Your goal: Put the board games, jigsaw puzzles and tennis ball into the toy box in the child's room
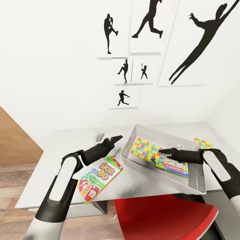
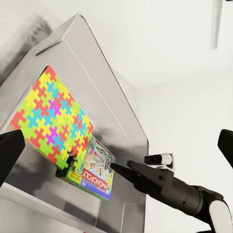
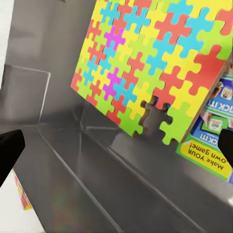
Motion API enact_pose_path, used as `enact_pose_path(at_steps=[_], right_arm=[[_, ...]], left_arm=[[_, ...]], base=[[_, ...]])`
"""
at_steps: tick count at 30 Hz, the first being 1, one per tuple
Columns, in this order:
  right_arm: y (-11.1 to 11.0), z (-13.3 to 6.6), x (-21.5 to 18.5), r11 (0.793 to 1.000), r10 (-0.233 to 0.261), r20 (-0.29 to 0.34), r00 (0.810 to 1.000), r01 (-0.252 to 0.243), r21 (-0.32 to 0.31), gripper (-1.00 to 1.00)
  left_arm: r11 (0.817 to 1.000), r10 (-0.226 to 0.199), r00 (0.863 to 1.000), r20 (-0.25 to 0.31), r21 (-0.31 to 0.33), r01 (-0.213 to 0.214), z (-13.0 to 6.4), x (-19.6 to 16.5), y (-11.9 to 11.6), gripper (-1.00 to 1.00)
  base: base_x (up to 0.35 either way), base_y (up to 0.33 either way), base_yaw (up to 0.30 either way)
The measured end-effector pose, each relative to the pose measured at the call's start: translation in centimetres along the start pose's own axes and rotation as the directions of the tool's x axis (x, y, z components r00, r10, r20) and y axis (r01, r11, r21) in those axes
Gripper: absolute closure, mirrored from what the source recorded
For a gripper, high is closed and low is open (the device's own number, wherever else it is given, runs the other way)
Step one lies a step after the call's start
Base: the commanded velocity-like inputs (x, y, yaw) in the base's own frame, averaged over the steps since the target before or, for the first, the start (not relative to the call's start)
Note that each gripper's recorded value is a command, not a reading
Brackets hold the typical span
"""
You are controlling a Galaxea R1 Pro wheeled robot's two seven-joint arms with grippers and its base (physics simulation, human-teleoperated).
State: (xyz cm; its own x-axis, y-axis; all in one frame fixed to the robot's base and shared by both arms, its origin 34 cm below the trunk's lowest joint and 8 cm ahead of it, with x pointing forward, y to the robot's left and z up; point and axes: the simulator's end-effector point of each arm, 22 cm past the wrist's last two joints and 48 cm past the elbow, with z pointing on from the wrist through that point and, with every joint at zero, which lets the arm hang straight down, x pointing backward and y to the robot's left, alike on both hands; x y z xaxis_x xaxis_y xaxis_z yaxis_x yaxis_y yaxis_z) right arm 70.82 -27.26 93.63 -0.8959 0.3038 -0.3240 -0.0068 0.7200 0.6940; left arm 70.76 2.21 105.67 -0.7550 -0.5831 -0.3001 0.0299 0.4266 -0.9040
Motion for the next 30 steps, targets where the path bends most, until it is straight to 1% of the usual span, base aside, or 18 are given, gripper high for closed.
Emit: enact_pose_path(at_steps=[3, 6, 7, 10, 11, 14, 15, 18, 19, 22, 23, 26, 30], right_arm=[[0.9, -0.1, -0.1, 1.0, -0.026, 0.006, 1.0, 0.026, -0.012, -1.0], [2.2, -0.3, -0.3, 0.998, -0.06, 0.015, 0.998, 0.061, -0.026, -1.0], [2.2, -0.3, -0.3, 0.998, -0.061, 0.015, 0.998, 0.061, -0.025, -1.0], [3.2, -0.5, -0.2, 0.995, -0.089, 0.021, 0.996, 0.09, -0.038, -1.0], [3.2, -0.5, -0.2, 0.995, -0.09, 0.02, 0.996, 0.091, -0.037, -1.0], [4.5, -0.9, -0.1, 0.99, -0.127, 0.031, 0.991, 0.128, -0.052, -1.0], [4.5, -0.9, -0.1, 0.99, -0.127, 0.031, 0.991, 0.129, -0.051, -1.0], [5.4, -1.8, -0.2, 0.984, -0.164, 0.05, 0.985, 0.166, -0.057, -1.0], [5.4, -1.8, -0.2, 0.984, -0.164, 0.05, 0.985, 0.167, -0.056, -1.0], [6.1, -3.0, -0.7, 0.979, -0.19, 0.08, 0.979, 0.195, -0.058, -1.0], [6.1, -3.0, -0.7, 0.979, -0.19, 0.081, 0.978, 0.195, -0.058, -1.0], [6.6, -4.1, -1.5, 0.976, -0.204, 0.116, 0.972, 0.212, -0.058, -1.0], [7.0, -4.8, -2.1, 0.973, -0.215, 0.138, 0.967, 0.224, -0.057, -1.0]], left_arm=[[1.0, -0.002, 1.0, 0.0, 0.004, 0.002, 0.0, 0.0, 0.0, -1.0], [1.0, -0.007, 1.0, 0.002, 0.026, 0.007, -0.1, 0.0, -0.4, -1.0], [1.0, -0.007, 1.0, 0.002, 0.027, 0.007, -0.1, 0.0, -0.4, -1.0], [0.998, -0.012, 1.0, 0.004, 0.06, 0.012, -0.2, 0.0, -0.9, -1.0], [0.998, -0.012, 1.0, 0.004, 0.06, 0.012, -0.2, 0.0, -0.9, -1.0], [0.996, -0.017, 1.0, 0.009, 0.083, 0.016, -0.4, -0.2, -1.2, -1.0], [0.996, -0.017, 1.0, 0.009, 0.083, 0.016, -0.4, -0.2, -1.2, -1.0], [0.995, -0.019, 1.0, 0.014, 0.094, 0.018, -0.6, -0.5, -1.2, -1.0], [0.995, -0.019, 1.0, 0.014, 0.094, 0.018, -0.6, -0.5, -1.2, -1.0], [0.995, -0.021, 1.0, 0.016, 0.099, 0.019, -0.7, -0.6, -1.3, -1.0], [0.995, -0.021, 1.0, 0.016, 0.099, 0.019, -0.7, -0.6, -1.2, -1.0], [0.995, -0.021, 1.0, 0.017, 0.103, 0.019, -0.7, -0.7, -1.3, -1.0], [0.994, -0.021, 1.0, 0.018, 0.105, 0.019, -0.7, -0.7, -1.3, -1.0]], base=[[0.0, 0.0, 0.0], [0.0, 0.0, 0.0], [0.0, 0.0, 0.0], [0.0, 0.0, 0.0], [0.0, 0.0, 0.0], [0.0, 0.0, 0.0], [-0.005, 0.0, 0.0], [-0.047, 0.0, 0.0], [-0.104, 0.005, 0.0], [-0.168, 0.024, 0.0], [-0.207, 0.044, 0.0], [-0.238, 0.071, 0.0], [-0.262, 0.119, 0.0]])
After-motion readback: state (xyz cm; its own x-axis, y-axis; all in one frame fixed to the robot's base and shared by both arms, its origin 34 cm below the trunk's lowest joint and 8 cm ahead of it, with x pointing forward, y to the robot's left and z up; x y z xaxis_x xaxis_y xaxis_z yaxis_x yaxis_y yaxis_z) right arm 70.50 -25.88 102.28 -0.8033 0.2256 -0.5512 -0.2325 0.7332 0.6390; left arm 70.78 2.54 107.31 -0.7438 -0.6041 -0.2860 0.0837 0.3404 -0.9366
